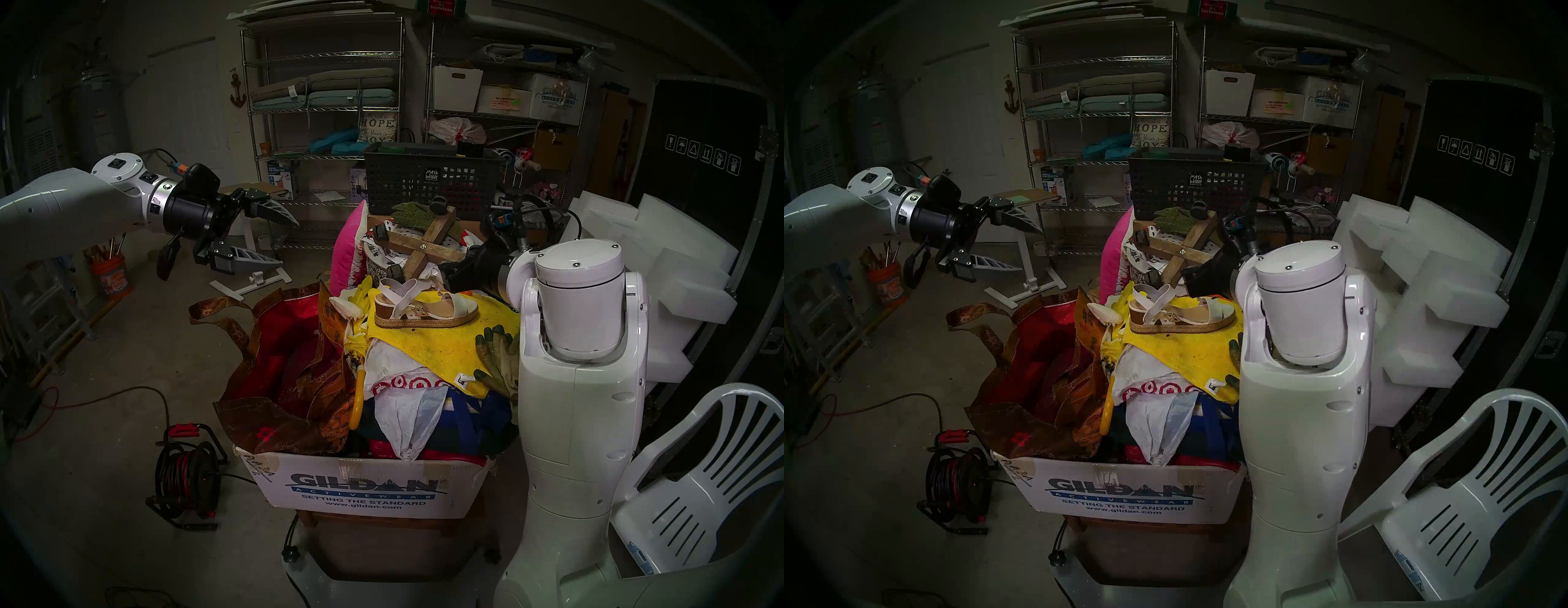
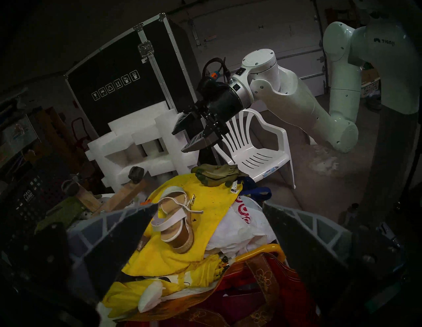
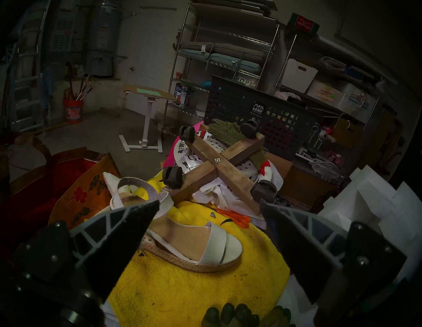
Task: Unbuckle a shoe
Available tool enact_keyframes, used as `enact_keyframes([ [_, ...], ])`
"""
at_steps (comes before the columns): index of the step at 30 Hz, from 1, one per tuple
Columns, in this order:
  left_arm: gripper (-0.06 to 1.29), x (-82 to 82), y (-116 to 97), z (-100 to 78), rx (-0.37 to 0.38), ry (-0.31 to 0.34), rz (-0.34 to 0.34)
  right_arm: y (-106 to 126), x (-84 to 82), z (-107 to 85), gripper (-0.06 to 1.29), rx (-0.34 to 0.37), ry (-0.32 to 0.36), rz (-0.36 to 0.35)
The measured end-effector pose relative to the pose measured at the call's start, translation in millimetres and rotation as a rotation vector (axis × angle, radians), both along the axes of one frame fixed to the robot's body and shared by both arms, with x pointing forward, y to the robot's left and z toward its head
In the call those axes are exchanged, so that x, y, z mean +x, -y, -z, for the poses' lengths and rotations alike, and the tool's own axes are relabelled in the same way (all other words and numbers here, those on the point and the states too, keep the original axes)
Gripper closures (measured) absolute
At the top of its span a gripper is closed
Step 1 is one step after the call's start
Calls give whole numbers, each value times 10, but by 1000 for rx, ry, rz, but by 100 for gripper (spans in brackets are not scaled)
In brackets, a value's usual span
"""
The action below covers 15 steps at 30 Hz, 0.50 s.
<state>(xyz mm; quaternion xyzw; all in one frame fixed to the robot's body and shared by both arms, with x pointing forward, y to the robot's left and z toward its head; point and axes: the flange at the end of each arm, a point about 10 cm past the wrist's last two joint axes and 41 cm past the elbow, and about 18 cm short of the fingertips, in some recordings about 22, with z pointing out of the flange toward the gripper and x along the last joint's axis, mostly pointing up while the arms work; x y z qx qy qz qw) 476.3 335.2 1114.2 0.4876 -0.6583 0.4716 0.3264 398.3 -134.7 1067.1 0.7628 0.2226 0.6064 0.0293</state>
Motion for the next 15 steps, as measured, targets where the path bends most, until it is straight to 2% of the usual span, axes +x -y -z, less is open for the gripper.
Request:
enact_keyframes([
  [8, -3, -88, 79, 122, 15, -27, 38, -62, -163, 39, 2, -13, 8, -42],
  [15, -3, -145, 116, 156, 24, -37, 59, -89, -291, 64, 2, -18, 14, -70],
])
